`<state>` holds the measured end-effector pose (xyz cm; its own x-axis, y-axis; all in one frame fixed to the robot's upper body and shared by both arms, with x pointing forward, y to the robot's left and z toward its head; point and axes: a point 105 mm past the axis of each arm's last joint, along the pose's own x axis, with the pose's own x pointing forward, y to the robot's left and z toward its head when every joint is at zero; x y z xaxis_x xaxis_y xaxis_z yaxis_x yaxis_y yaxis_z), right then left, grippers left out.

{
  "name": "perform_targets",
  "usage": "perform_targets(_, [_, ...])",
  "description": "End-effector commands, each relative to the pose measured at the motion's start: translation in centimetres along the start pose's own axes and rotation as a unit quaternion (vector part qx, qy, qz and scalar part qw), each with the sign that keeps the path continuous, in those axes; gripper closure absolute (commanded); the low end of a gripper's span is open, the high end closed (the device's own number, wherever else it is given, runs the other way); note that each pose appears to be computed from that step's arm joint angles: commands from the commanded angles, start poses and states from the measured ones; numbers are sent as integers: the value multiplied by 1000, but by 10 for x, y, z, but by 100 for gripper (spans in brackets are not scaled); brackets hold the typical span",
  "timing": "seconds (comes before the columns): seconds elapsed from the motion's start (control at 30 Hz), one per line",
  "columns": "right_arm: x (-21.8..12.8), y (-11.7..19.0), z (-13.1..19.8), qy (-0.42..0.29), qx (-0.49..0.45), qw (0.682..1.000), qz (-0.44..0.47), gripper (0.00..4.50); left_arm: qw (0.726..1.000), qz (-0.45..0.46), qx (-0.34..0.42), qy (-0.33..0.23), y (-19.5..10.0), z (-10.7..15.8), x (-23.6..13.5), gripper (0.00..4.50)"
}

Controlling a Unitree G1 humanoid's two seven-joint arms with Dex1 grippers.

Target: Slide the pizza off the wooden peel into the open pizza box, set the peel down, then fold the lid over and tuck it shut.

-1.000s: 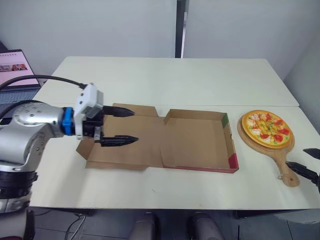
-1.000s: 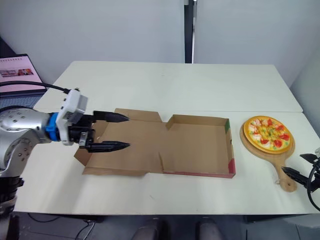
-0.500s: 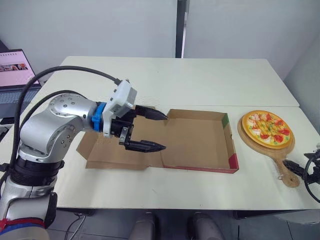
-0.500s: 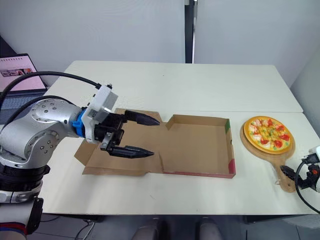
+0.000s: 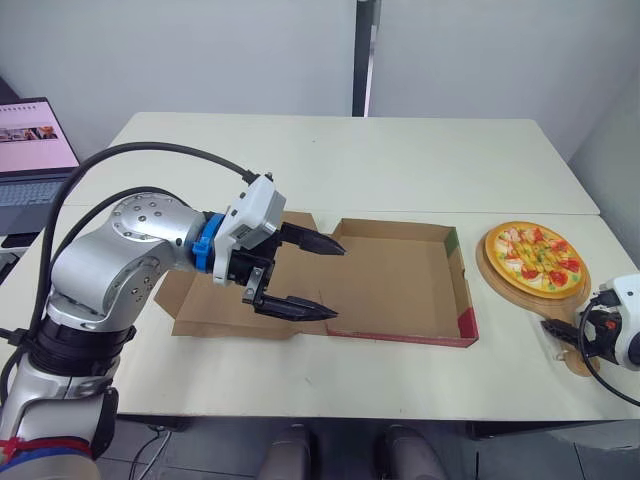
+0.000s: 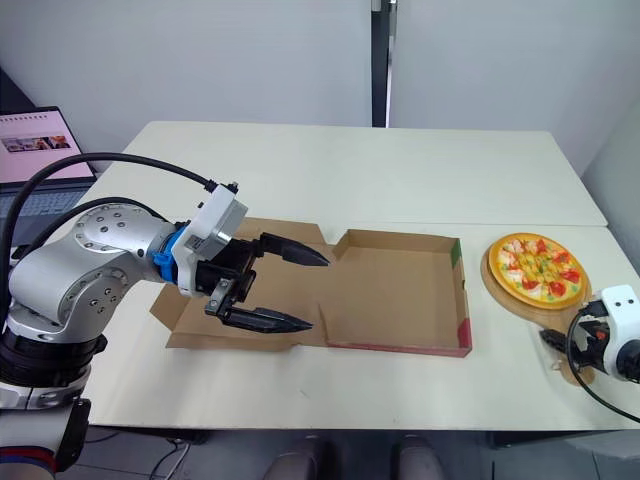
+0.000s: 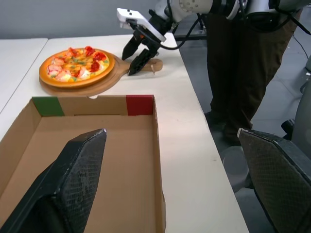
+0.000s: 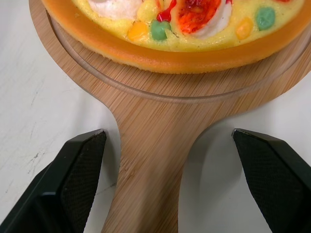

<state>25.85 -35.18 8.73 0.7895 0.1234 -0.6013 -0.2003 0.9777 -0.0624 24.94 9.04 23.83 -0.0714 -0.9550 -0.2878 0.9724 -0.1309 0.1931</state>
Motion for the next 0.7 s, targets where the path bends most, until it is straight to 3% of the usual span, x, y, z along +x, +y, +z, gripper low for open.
perform_targets(0.03, [4, 1, -6, 13, -4, 1000, 5, 43, 999, 7, 34, -7, 3, 13, -1, 0])
perform_targets(0.3, [5, 4, -13, 6, 40, 999, 6, 281, 999, 26, 37, -13, 9, 16, -9, 0])
perform_targets(0.53, [-2, 1, -4, -47, 39, 998, -18, 288, 998, 50, 35, 0, 17, 16, -22, 0])
perform_targets(0.7, [-21, -10, 24, -100, -45, 992, -63, 289, 998, 61, 32, 3, 20, 14, -26, 0])
